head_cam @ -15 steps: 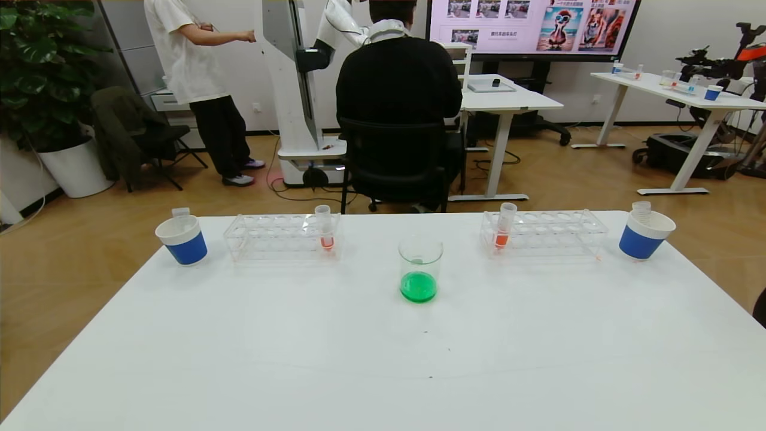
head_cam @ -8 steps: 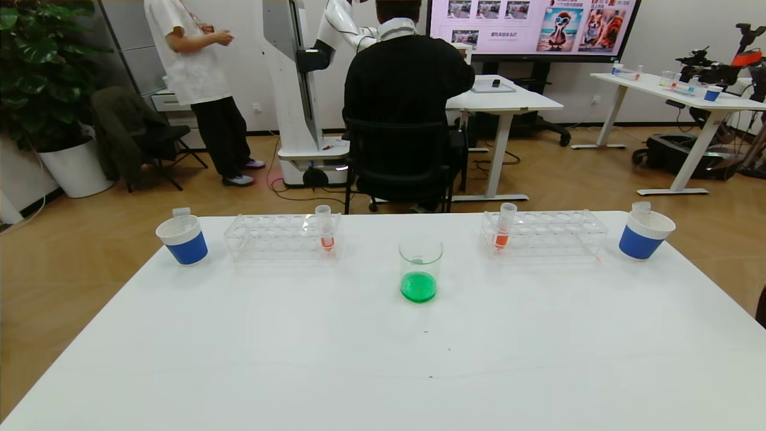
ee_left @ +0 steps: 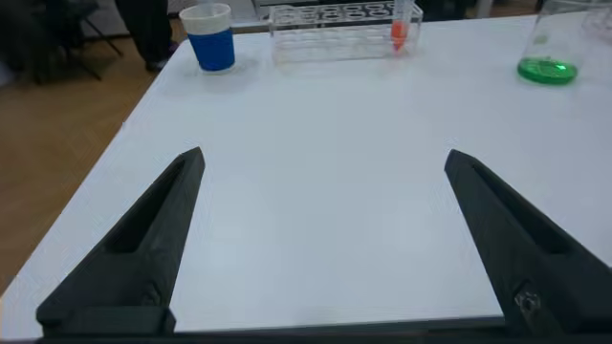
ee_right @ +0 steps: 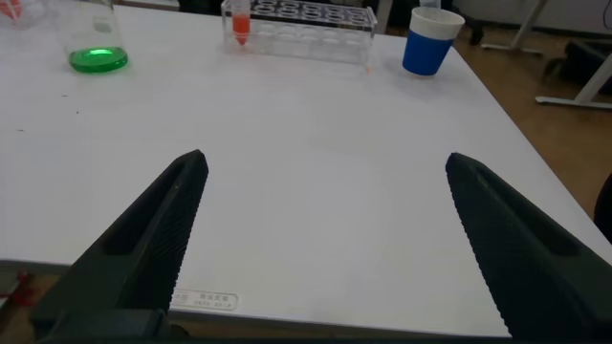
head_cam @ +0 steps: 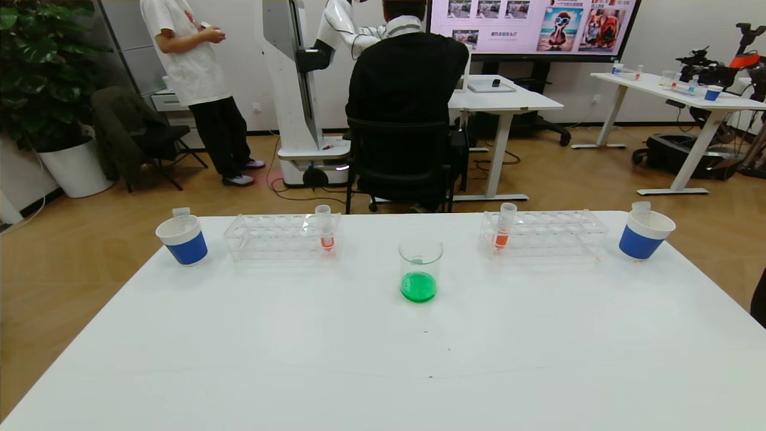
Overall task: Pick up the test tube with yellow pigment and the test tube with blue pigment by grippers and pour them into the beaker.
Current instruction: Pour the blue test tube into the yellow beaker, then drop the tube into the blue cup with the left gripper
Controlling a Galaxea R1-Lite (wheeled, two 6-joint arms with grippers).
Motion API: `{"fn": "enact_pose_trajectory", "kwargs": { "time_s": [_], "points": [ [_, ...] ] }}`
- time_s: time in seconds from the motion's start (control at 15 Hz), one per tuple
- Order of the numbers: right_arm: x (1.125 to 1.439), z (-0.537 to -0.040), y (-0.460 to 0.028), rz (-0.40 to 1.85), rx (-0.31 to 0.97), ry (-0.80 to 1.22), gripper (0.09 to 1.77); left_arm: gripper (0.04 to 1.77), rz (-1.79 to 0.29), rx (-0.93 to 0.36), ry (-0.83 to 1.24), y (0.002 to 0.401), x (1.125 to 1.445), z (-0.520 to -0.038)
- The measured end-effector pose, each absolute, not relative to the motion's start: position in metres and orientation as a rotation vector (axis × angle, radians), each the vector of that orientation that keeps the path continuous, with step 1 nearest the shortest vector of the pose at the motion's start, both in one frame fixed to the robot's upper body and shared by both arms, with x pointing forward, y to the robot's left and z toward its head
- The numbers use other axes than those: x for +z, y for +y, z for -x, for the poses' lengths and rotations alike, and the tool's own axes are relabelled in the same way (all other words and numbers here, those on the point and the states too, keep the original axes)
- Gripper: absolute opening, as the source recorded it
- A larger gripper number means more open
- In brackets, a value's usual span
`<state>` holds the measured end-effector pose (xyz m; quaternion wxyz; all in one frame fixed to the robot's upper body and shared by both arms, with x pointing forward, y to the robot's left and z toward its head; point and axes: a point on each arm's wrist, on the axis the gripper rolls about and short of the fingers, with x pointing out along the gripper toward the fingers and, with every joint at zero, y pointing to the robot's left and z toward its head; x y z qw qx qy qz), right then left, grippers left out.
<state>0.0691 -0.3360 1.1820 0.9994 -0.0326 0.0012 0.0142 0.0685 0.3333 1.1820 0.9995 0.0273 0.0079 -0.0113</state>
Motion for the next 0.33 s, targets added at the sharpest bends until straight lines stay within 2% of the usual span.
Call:
{"fn": "enact_pose_trajectory", "kwargs": {
  "time_s": [0.33],
  "points": [
    [1.1820,-0.0691,-0.3360,0.065,0.028,0.003,1.74,1.75,-0.024,-0.009,0.002,0.3336,1.1822,-0.0689]
  ]
}}
